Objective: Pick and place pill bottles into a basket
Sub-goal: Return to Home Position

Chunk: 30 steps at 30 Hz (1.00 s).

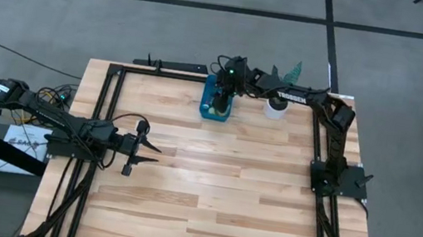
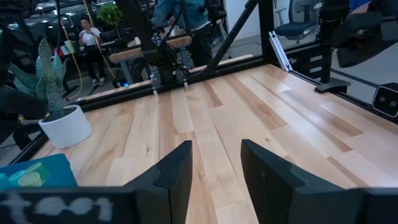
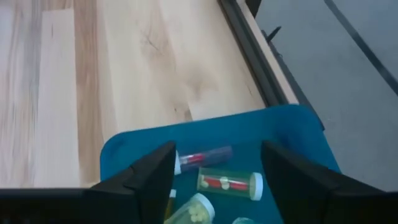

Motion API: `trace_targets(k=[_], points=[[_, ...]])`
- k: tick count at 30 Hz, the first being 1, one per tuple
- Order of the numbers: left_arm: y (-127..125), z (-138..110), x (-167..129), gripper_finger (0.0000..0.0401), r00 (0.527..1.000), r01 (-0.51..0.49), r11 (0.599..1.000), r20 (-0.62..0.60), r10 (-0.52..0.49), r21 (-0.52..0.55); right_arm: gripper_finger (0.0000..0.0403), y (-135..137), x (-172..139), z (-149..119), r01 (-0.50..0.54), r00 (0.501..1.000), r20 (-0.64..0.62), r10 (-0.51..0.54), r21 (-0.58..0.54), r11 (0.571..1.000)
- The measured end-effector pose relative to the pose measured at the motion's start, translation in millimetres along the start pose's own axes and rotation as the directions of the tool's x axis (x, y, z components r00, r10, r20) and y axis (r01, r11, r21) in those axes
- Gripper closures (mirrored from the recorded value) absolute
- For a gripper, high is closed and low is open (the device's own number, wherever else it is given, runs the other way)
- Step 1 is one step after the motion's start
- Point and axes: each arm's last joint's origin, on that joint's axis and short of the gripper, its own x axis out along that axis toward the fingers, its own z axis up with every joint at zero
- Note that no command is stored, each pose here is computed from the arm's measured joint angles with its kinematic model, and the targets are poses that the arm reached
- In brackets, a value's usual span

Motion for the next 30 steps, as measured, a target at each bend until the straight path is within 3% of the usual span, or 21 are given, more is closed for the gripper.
trace_targets(k=[6,15,20,25,30], points=[[0,0,0,0.0273,1.000,0.000,1.000,0.000,0.000,0.020,0.0156,3,-3,1,-0.006,1.000,-0.009,0.006,0.003,1.000],[4,14,-10,0.0273,0.992,-0.050,0.999,0.118,0.048,0.012,0.0154,21,-32,10,-0.045,0.998,-0.045,0.046,0.023,0.999],[6,19,-18,0.0273,0.985,-0.054,0.998,0.163,0.059,-0.037,0.0154,28,-59,27,-0.102,0.993,0.055,0.101,0.013,0.995],[8,21,-29,0.0273,0.982,-0.079,0.994,0.167,0.090,-0.074,0.0154,41,-85,44,-0.206,0.959,0.191,0.211,-0.050,0.977],[8,18,-40,0.0273,0.985,-0.075,0.992,0.148,0.090,-0.105,0.0154,56,-107,57,-0.222,0.931,0.272,0.245,-0.112,0.969]])
